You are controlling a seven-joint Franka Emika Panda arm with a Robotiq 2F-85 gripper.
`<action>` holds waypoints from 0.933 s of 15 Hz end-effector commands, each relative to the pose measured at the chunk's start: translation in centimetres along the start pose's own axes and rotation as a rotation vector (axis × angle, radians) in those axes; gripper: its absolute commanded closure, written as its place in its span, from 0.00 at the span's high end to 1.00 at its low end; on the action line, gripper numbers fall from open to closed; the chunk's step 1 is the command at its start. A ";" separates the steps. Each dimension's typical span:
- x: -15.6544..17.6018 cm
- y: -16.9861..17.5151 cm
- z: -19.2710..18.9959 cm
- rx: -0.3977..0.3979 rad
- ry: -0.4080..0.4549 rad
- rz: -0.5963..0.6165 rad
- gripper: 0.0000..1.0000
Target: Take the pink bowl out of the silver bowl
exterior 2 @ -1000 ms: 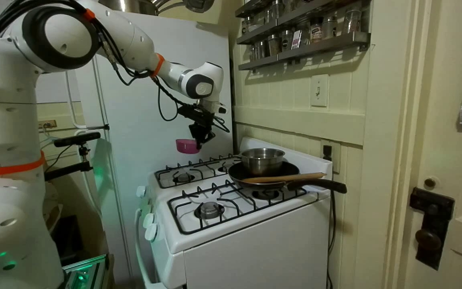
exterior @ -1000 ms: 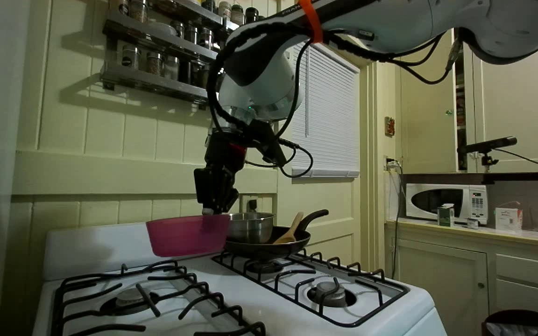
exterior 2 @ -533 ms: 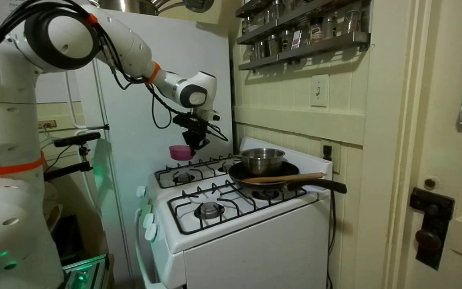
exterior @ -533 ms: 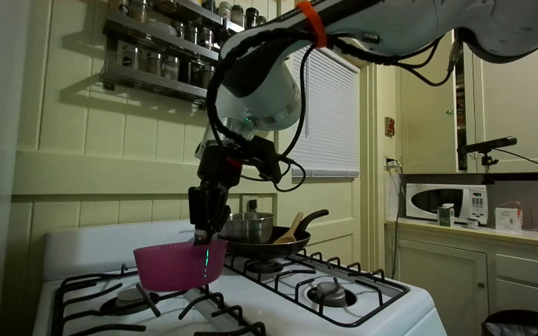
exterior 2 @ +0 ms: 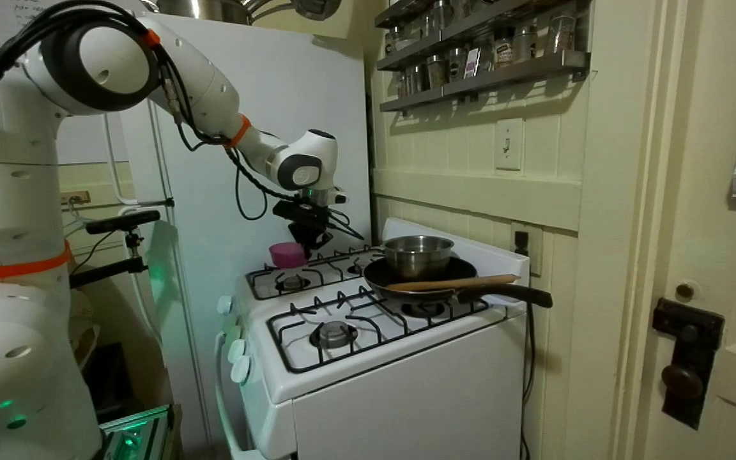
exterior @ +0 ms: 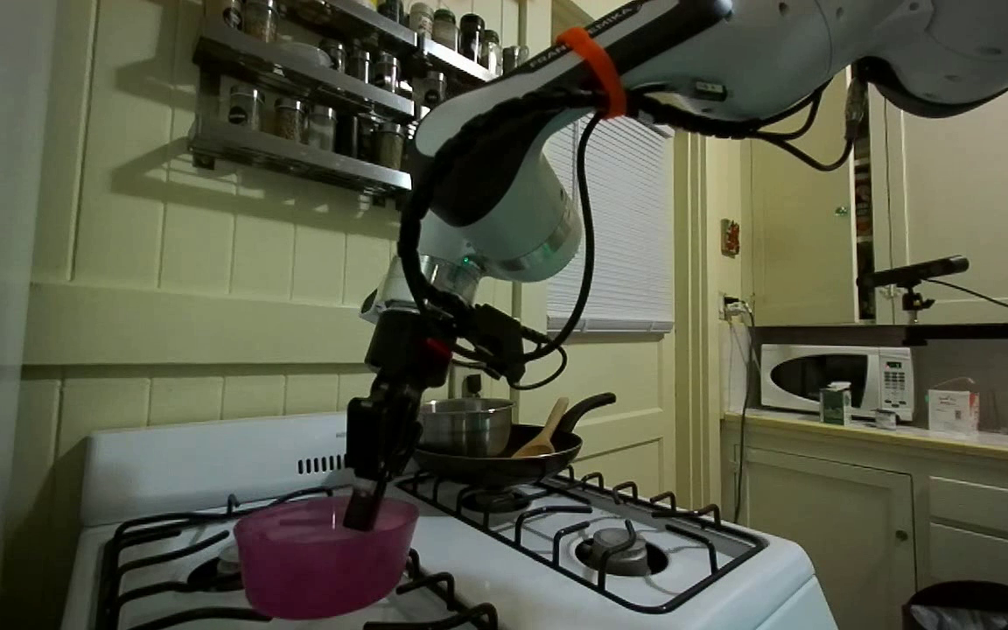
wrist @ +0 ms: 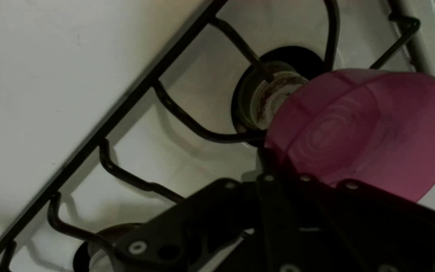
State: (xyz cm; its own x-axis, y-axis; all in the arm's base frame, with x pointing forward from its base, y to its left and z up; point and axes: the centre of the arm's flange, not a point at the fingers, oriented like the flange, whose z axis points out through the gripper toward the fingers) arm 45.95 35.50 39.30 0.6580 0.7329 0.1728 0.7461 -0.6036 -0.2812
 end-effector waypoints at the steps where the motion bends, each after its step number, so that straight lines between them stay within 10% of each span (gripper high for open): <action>1: -1.5 -0.5 1.0 0.011 0.024 -0.037 0.01; 4: -1.7 -0.5 1.5 0.007 0.012 -0.050 0.01; 5: -1.8 -0.6 1.6 0.012 0.013 -0.051 0.29; 14: -0.6 -2.5 -4.5 -0.046 0.013 -0.059 0.89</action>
State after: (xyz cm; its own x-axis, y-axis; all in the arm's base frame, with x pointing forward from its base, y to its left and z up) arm 44.84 36.08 40.25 0.6086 0.7626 0.2193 0.7891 -0.5528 -0.2678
